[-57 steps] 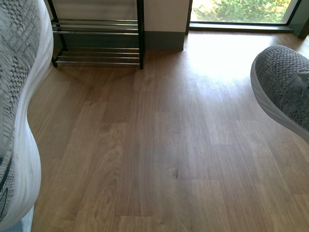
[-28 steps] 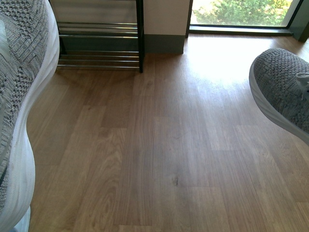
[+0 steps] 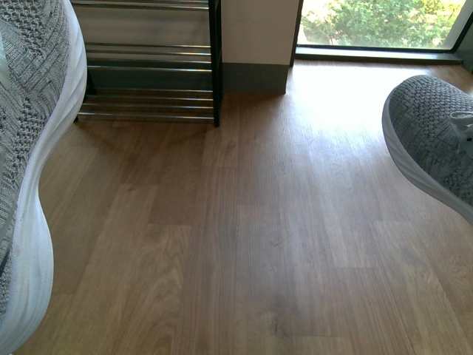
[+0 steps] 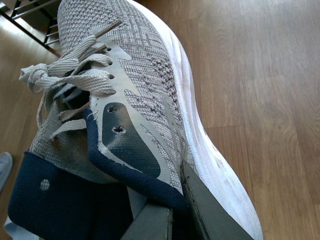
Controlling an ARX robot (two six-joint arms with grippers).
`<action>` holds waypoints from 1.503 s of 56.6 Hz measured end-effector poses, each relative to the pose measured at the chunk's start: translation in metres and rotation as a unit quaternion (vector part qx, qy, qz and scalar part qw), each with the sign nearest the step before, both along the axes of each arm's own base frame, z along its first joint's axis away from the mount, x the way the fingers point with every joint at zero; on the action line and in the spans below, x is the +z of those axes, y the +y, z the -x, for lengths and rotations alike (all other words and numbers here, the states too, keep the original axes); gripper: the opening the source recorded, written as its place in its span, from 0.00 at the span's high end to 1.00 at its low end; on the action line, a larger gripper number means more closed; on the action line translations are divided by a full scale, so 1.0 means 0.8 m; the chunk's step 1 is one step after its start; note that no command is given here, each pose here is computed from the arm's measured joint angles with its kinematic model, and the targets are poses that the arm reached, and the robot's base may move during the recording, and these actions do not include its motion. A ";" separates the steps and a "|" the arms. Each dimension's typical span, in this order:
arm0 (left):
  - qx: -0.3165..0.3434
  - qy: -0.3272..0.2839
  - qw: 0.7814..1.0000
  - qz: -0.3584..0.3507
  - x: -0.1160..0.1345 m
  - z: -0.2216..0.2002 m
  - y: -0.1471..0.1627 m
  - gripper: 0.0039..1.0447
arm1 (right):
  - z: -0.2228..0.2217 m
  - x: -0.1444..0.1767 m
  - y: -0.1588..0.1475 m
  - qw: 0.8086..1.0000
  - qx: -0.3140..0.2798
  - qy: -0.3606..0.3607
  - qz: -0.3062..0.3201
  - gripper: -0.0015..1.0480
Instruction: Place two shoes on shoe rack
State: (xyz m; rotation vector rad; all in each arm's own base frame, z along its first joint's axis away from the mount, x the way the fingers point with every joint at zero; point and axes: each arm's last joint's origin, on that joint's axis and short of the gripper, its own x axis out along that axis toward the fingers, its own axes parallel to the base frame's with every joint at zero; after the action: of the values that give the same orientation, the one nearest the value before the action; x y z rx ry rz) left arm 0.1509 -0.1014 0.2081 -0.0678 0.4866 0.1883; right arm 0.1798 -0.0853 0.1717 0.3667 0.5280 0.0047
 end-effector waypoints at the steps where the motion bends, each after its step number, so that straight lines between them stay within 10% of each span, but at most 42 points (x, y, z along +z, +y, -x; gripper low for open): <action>1: 0.000 0.000 1.000 0.000 0.000 0.000 0.000 0.99 | 0.000 0.000 0.000 1.000 0.001 0.000 0.000 0.99; 85: -0.004 0.002 1.000 0.000 -0.001 0.001 -0.001 0.99 | 0.000 0.000 0.000 1.000 -0.002 0.001 -0.001 0.99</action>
State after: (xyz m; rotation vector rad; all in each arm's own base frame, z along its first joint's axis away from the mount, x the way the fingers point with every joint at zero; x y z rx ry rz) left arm 0.1505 -0.1020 0.2073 -0.0657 0.4914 0.1805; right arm 0.1796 -0.0854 0.1716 0.3690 0.5286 0.0006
